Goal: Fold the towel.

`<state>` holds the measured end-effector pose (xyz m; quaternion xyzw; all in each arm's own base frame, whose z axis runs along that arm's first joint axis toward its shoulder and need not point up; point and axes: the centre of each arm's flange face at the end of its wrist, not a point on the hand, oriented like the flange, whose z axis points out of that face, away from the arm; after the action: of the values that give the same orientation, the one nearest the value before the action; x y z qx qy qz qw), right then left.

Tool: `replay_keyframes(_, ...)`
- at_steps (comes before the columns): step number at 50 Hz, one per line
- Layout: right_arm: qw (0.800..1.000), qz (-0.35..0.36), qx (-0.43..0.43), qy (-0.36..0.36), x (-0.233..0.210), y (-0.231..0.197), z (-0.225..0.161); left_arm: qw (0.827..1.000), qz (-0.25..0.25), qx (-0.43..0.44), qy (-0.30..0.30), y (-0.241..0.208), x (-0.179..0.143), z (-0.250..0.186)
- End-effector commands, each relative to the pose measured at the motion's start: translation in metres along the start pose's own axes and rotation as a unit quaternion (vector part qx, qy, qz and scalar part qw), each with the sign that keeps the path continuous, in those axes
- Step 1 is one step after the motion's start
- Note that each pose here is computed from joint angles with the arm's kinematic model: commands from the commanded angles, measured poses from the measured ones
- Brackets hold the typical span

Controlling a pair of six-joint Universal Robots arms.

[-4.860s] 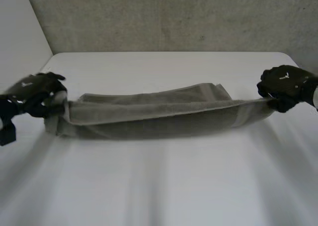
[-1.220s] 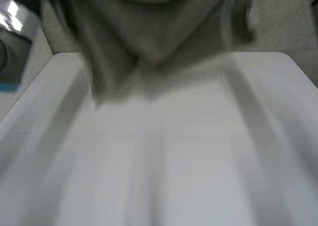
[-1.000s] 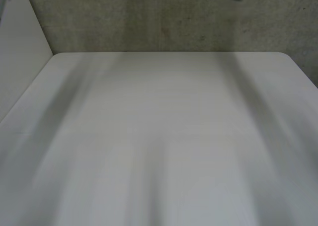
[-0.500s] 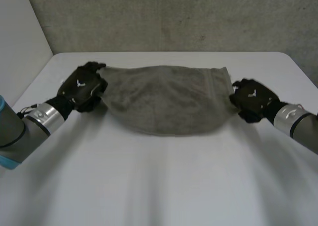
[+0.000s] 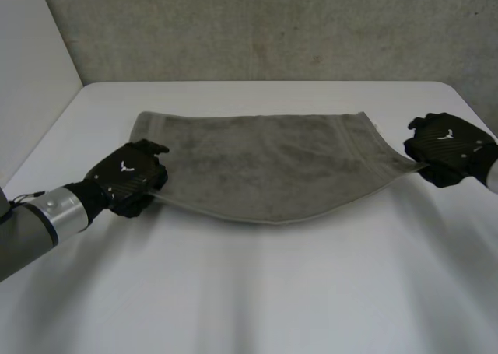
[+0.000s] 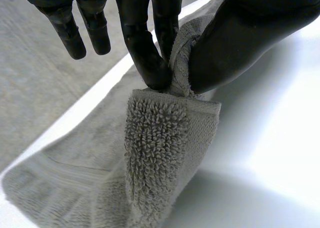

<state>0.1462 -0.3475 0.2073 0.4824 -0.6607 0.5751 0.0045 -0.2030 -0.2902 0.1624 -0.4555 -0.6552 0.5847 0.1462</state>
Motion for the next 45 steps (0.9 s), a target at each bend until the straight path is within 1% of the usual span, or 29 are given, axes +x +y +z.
replay_keyframes(1,0.999,-0.025,-0.036,-0.028,0.009,0.017,-0.021,0.998,-0.041,-0.024,0.036,-0.005,0.022,-0.017)
replay_keyframes(2,0.999,-0.025,-0.036,-0.028,0.009,0.017,-0.021,0.998,-0.041,-0.024,0.036,-0.005,0.022,-0.017)
replay_keyframes(4,0.995,-0.038,-0.058,-0.065,0.001,0.018,-0.035,0.997,-0.052,-0.032,0.042,-0.007,0.027,-0.022)
replay_keyframes(5,0.995,-0.038,-0.058,-0.066,0.001,0.018,-0.035,0.996,-0.06,-0.039,0.048,-0.01,0.031,-0.027)
replay_keyframes(6,0.993,-0.052,-0.065,-0.083,-0.003,0.017,-0.042,0.995,-0.069,-0.045,0.052,-0.013,0.035,-0.032)
replay_keyframes(7,0.993,-0.052,-0.065,-0.084,-0.003,0.017,-0.043,0.995,-0.069,-0.045,0.052,-0.013,0.035,-0.032)
replay_keyframes(9,0.989,-0.073,-0.068,-0.108,-0.003,0.018,-0.059,0.993,-0.081,-0.057,0.059,-0.02,0.043,-0.044)
replay_keyframes(10,0.989,-0.073,-0.068,-0.108,-0.003,0.018,-0.059,0.993,-0.081,-0.057,0.059,-0.02,0.043,-0.044)
replay_keyframes(12,0.987,-0.075,-0.053,-0.129,-0.003,0.018,-0.071,0.993,-0.079,-0.068,0.058,-0.025,0.046,-0.056)
replay_keyframes(16,0.986,-0.07,-0.033,-0.145,-0.002,0.014,-0.08,0.992,-0.071,-0.082,0.057,-0.028,0.047,-0.067)
replay_keyframes(20,0.985,-0.054,-0.017,-0.163,0.001,0.008,-0.089,0.99,-0.055,-0.1,0.078,-0.033,0.054,-0.076)
replay_keyframes(24,0.984,-0.056,-0.011,-0.166,0.004,0.002,-0.089,0.99,-0.039,-0.102,0.084,-0.035,0.052,-0.076)
replay_keyframes(26,0.985,-0.063,-0.01,-0.157,0.01,0.001,-0.088,0.991,-0.028,-0.098,0.083,-0.037,0.048,-0.074)
replay_keyframes(28,0.989,-0.047,-0.01,-0.143,0.024,0.003,-0.083,0.993,-0.015,-0.087,0.071,-0.042,0.034,-0.067)
replay_keyframes(29,0.989,-0.047,-0.01,-0.143,0.024,0.003,-0.083,0.994,-0.015,-0.087,0.071,-0.043,0.033,-0.066)
replay_keyframes(31,0.988,-0.026,-0.005,-0.152,0.029,0.007,-0.057,0.993,-0.014,-0.087,0.073,-0.04,0.027,-0.059)
replay_keyframes(32,0.988,-0.026,-0.005,-0.152,0.029,0.007,-0.057,0.994,-0.011,-0.085,0.074,-0.037,0.019,-0.05)
replay_keyframes(33,0.987,-0.024,-0.005,-0.16,0.027,0.005,-0.041,0.994,-0.003,-0.08,0.08,-0.037,0.014,-0.04)
replay_keyframes(34,0.987,-0.024,-0.005,-0.16,0.027,0.005,-0.041,0.994,-0.003,-0.08,0.08,-0.037,0.014,-0.039)
replay_keyframes(35,0.986,-0.025,-0.013,-0.162,0.025,0.004,-0.027,0.993,0.007,-0.073,0.089,-0.039,0.013,-0.028)
replay_keyframes(36,0.987,-0.027,-0.032,-0.154,0.027,0.006,-0.015,0.993,0.013,-0.07,0.093,-0.038,0.009,-0.019)
replay_keyframes(37,0.987,-0.027,-0.032,-0.154,0.027,0.006,-0.015,0.993,0.013,-0.07,0.093,-0.038,0.009,-0.019)
replay_keyframes(38,0.988,-0.039,-0.047,-0.143,0.028,0.006,-0.003,0.993,0.02,-0.068,0.094,-0.036,0.005,-0.009)
replay_keyframes(39,0.989,-0.054,-0.049,-0.13,0.026,0.002,0.01,0.993,0.02,-0.068,0.094,-0.036,0.005,-0.008)
replay_keyframes(40,0.989,-0.054,-0.05,-0.13,0.026,0.002,0.01,0.993,0.024,-0.069,0.092,-0.032,-0.001,0.001)
replay_keyframes(41,0.989,-0.071,-0.043,-0.118,0.021,-0.003,0.024,0.993,0.029,-0.068,0.091,-0.028,-0.006,0.01)
replay_keyframes(42,0.99,-0.071,-0.043,-0.118,0.021,-0.003,0.024,0.993,0.029,-0.068,0.091,-0.028,-0.006,0.01)
replay_keyframes(44,0.993,-0.079,-0.028,-0.085,0.019,-0.008,0.048,0.993,0.042,-0.065,0.084,-0.022,-0.015,0.025)
replay_keyframes(45,0.993,-0.079,-0.028,-0.084,0.019,-0.008,0.048,0.993,0.043,-0.065,0.084,-0.022,-0.015,0.025)
